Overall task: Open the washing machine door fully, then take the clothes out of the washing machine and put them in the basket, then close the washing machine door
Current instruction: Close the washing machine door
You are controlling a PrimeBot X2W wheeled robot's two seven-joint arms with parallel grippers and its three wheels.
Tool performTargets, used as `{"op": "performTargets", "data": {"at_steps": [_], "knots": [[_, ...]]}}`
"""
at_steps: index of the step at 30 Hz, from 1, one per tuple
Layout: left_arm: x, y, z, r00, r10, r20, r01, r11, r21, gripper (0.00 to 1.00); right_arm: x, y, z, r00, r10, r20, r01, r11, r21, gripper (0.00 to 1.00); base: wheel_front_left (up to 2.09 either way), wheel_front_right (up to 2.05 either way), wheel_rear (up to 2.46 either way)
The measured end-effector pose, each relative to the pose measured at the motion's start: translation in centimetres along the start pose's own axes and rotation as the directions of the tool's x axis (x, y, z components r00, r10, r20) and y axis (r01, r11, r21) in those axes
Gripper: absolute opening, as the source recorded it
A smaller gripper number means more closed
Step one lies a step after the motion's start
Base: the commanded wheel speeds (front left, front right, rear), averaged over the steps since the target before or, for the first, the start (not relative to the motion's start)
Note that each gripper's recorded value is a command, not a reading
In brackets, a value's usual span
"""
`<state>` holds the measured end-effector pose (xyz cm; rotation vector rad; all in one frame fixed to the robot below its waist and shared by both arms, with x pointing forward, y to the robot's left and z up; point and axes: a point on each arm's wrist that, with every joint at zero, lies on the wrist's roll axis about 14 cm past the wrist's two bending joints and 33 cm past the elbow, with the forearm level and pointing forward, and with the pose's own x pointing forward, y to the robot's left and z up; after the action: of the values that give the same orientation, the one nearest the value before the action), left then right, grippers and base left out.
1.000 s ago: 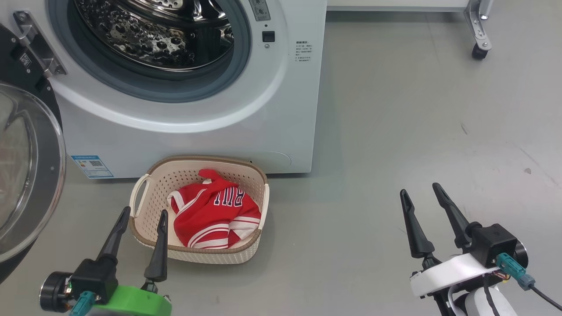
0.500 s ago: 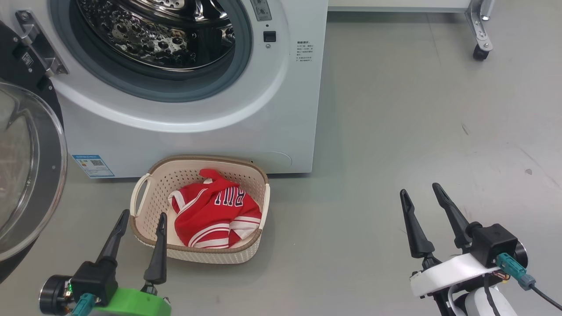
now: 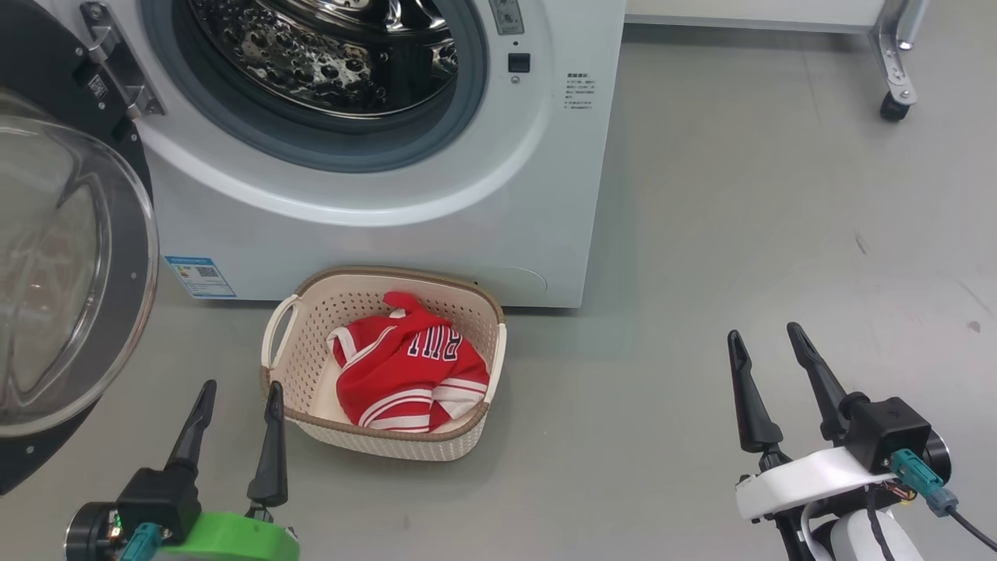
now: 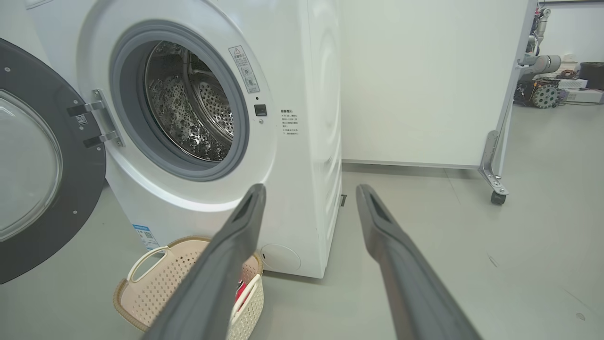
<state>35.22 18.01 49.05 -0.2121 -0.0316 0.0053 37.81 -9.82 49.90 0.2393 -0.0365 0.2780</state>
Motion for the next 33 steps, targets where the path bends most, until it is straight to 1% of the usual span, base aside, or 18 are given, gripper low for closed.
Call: {"op": "performTargets", "data": {"at_steps": [9, 16, 23, 33], "knots": [[-1.4, 2.4, 0.5, 0.996, 0.087, 0.011, -0.087, 0.996, 0.010, 1.00, 1.3, 2.3, -0.4, 0.997, 0.076, -0.007, -0.075, 0.997, 0.014, 1.00, 0.00, 0.00, 0.00], [-2.9, 4.3, 1.3, 0.987, 0.156, 0.034, -0.157, 0.987, 0.017, 1.00, 2.2, 4.9, -1.0, 0.987, 0.157, -0.020, -0.156, 0.987, 0.027, 1.00, 0.00, 0.00, 0.00], [-4.7, 6.2, 2.0, 0.972, 0.229, 0.054, -0.230, 0.973, 0.021, 1.00, 2.8, 7.5, -1.9, 0.971, 0.237, -0.042, -0.235, 0.971, 0.044, 1.00, 0.00, 0.00, 0.00], [-7.4, 8.2, 2.7, 0.947, 0.311, 0.079, -0.314, 0.949, 0.022, 1.00, 3.2, 11.2, -2.6, 0.937, 0.345, -0.058, -0.342, 0.938, 0.062, 1.00, 0.00, 0.00, 0.00]]}}
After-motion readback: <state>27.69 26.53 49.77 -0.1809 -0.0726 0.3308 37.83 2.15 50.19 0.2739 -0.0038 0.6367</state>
